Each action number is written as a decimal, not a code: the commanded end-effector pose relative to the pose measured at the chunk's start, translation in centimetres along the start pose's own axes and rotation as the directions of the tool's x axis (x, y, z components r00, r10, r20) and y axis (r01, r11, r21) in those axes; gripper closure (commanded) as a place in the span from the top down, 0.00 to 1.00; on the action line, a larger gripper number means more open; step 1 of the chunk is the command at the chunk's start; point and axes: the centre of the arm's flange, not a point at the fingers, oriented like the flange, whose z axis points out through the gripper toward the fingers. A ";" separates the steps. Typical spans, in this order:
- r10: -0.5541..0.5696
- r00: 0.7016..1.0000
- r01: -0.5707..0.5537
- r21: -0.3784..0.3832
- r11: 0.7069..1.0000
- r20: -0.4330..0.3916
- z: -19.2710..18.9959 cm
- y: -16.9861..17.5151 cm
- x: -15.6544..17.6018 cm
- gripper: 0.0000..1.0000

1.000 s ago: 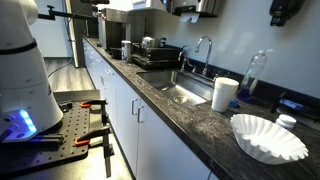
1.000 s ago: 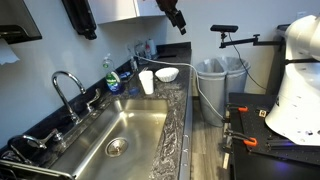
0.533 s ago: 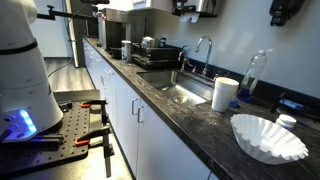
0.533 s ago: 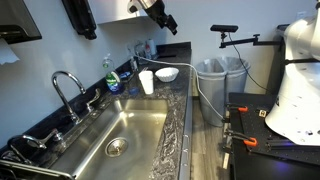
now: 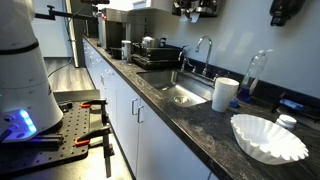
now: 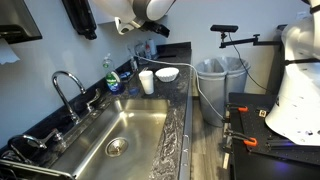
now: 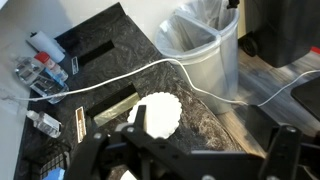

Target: Flip the cup over

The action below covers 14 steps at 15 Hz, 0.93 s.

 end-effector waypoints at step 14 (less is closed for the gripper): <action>-0.151 0.979 0.159 -0.050 0.986 0.137 1.0 1.3 8.1 1.00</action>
